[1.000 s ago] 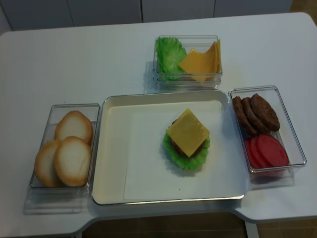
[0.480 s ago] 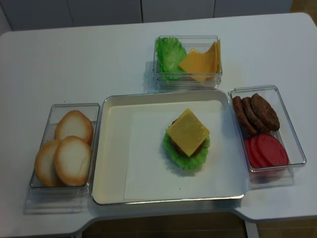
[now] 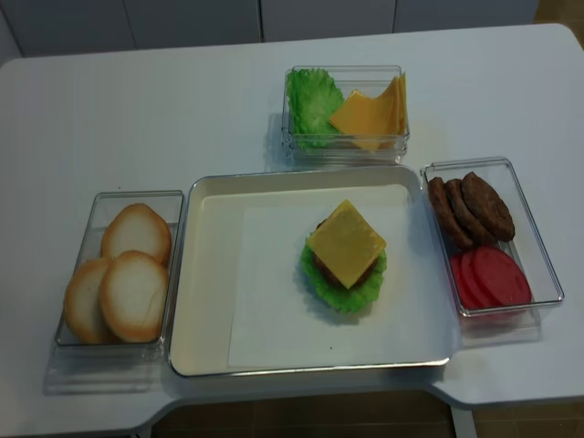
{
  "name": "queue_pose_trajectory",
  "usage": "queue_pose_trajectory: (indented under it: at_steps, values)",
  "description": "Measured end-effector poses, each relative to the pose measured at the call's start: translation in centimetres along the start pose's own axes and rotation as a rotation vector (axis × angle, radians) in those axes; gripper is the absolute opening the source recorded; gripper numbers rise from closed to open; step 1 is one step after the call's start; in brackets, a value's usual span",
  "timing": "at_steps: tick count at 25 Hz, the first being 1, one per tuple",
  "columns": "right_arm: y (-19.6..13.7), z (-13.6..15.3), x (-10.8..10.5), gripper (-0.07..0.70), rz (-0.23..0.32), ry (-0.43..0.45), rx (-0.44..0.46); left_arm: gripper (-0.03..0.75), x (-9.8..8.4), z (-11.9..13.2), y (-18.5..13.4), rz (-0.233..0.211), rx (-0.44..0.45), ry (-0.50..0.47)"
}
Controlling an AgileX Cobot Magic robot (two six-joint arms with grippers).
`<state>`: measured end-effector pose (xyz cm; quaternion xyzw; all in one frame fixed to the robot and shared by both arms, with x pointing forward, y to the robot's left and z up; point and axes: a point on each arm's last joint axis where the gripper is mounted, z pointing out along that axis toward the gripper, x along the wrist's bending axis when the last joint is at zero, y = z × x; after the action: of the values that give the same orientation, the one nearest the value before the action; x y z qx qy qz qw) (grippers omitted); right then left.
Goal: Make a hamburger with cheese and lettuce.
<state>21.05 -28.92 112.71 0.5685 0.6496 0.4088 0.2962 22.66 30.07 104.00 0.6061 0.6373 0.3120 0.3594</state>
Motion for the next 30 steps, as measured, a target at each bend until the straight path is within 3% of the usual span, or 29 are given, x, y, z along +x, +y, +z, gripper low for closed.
queue_pose_trajectory:
  at_steps: [10,18,30]
  values:
    - [-4.8,1.8,-0.1,0.406,0.009,0.021,0.022,0.476,0.0,0.0,0.0,0.0,0.0,0.0]
    - [-6.9,4.3,-0.6,0.406,0.0,0.008,0.122,0.476,0.0,0.0,0.0,0.0,0.0,0.0]
    - [-6.8,5.8,-1.2,0.407,-0.045,-0.034,0.057,0.476,0.0,0.0,0.0,0.0,0.0,0.0]
